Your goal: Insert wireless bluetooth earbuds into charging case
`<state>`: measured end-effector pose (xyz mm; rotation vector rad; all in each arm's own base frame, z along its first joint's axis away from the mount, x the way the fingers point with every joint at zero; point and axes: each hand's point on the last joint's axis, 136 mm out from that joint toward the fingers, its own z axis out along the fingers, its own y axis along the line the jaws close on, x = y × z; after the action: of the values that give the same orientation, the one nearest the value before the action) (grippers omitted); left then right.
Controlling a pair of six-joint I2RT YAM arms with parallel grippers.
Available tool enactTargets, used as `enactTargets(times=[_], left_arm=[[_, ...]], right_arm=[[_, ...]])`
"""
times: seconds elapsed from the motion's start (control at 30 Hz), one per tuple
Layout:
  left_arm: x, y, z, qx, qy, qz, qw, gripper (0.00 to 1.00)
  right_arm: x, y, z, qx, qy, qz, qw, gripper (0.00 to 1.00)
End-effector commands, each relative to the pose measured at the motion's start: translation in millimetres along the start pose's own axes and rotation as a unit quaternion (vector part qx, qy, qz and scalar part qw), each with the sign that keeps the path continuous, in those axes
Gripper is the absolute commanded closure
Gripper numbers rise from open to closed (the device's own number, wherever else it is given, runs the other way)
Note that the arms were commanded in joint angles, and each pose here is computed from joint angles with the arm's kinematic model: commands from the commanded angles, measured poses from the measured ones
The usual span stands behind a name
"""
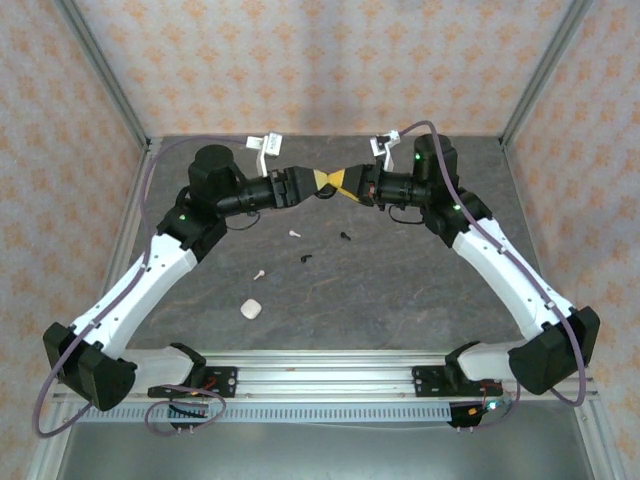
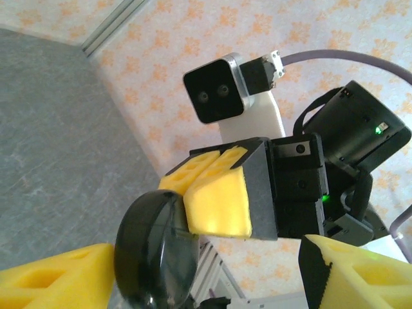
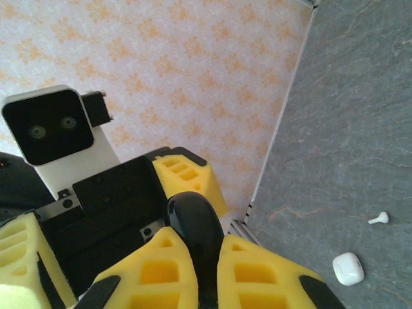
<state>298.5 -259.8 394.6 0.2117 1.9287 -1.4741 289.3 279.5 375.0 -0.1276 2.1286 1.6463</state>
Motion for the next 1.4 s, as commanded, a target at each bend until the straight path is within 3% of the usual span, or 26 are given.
enactTargets(times=[0.0,0.2,0.5,0.67,0.93,1.07,1.37], left_arm=[[7.7,-12.8,-16.8,-0.001,0.029,0.034,0.999,0.27],[10.3,-11.9,-19.2,0.005,0.037,0.062,0.997,0.35],[15.2,-8.3,-15.5,0.022,0.034,0.101,0.994,0.36],[20.2,-2.6,-5.6,0.024,0.070,0.076,0.994,0.43],[19.6,-1.9,5.8,0.032,0.077,0.071,0.994,0.51],[23.5,0.1,8.7,0.034,0.086,0.067,0.993,0.60],[31.7,6.0,7.2,0.022,0.100,0.059,0.993,0.49]], right_arm=[[-1.8,19.4,-11.4,0.001,-0.008,-0.052,0.999,0.94],[1.2,25.4,-15.6,0.004,0.001,-0.080,0.997,0.94],[6.8,27.2,-16.8,0.010,0.018,-0.101,0.995,0.93],[9.6,25.8,-15.4,0.014,0.023,-0.106,0.994,0.93],[13.0,23.9,-9.4,0.018,0.031,-0.107,0.994,0.93],[11.6,24.8,-9.5,0.020,0.028,-0.109,0.993,0.93],[9.6,19.7,-10.3,0.034,0.019,-0.111,0.993,0.93]])
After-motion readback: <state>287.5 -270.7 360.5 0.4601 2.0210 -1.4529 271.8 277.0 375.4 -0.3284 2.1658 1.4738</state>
